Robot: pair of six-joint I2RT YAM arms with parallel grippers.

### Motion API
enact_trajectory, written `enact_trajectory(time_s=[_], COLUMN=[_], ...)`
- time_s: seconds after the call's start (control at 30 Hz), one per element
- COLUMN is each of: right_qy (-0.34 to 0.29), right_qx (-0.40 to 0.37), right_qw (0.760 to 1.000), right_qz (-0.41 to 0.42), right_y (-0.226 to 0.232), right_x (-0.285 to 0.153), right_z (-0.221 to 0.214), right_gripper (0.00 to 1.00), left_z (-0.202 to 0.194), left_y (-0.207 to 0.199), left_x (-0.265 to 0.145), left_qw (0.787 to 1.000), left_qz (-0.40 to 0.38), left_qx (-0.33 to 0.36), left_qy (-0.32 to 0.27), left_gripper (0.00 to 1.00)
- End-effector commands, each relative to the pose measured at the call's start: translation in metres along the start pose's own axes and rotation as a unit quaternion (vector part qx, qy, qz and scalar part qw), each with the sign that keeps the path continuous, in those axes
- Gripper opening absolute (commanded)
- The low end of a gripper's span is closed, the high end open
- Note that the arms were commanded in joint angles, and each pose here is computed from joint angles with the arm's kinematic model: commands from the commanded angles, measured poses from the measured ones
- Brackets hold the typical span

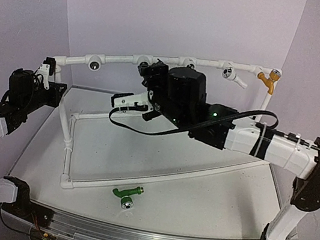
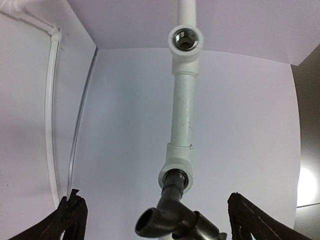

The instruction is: Install the water faucets

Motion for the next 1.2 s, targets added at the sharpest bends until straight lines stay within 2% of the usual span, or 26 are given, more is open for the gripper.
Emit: enact_trajectory(time_s=[0.0,0.1,0.33,0.47,0.57,0.7,0.8,0.87,0.97,1.03,1.1,1.17], right_qy=[0.089,0.127,0.163,0.185,0.188,0.194,0.199,0.2,0.186,0.154,0.118,0.074], right_qx=[-0.094,-0.122,-0.14,-0.126,-0.073,0.029,0.121,0.203,0.337,0.449,0.53,0.623], right_qw=[0.986,0.978,0.969,0.968,0.972,0.971,0.96,0.943,0.902,0.858,0.82,0.762], right_qz=[-0.102,-0.112,-0.121,-0.117,-0.124,-0.135,-0.155,-0.172,-0.195,-0.198,-0.18,-0.16], right_y=[-0.044,-0.048,-0.054,-0.048,-0.044,-0.033,-0.032,-0.03,-0.034,-0.036,-0.037,-0.041], right_x=[0.016,0.026,0.03,0.034,0.038,0.045,0.049,0.053,0.055,0.053,0.05,0.045], right_z=[-0.019,-0.03,-0.042,-0.048,-0.048,-0.042,-0.037,-0.038,-0.039,-0.037,-0.035,-0.038], right_gripper=[0.94,0.87,0.72,0.57,0.36,0.22,0.15,0.11,0.1,0.08,0.04,0.0], left_z=[-0.004,-0.004,-0.003,-0.003,-0.003,-0.003,-0.002,-0.002,-0.002,-0.003,-0.003,-0.004], left_y=[-0.004,-0.004,-0.004,-0.004,-0.004,-0.004,-0.004,-0.005,-0.004,-0.005,-0.005,-0.006], left_x=[-0.001,-0.001,-0.002,-0.001,-0.002,-0.002,-0.002,-0.002,-0.002,-0.002,-0.001,-0.001], left_qw=[0.999,0.999,0.999,0.999,0.999,0.999,0.999,0.999,0.999,0.999,0.999,0.999], left_qz=[-0.011,-0.011,-0.012,-0.013,-0.013,-0.013,-0.014,-0.014,-0.014,-0.014,-0.016,-0.018], left_qx=[-0.039,-0.039,-0.04,-0.04,-0.04,-0.039,-0.039,-0.04,-0.04,-0.04,-0.041,-0.042], left_qy=[0.022,0.021,0.02,0.021,0.02,0.02,0.019,0.019,0.019,0.021,0.021,0.021], left_gripper=[0.0,0.0,0.0,0.0,0.0,0.0,0.0,0.0,0.0,0.0,0.0,0.0])
Point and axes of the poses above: each gripper's point midway between its finger pads, its own x axis out along the fingers, its own y axis along the line the jaws close on, z = x × y, the point moved 1 cm from there along -x, back along the fingers, and after that the axes turned 9 degrees about x, right-handed, at the moved point
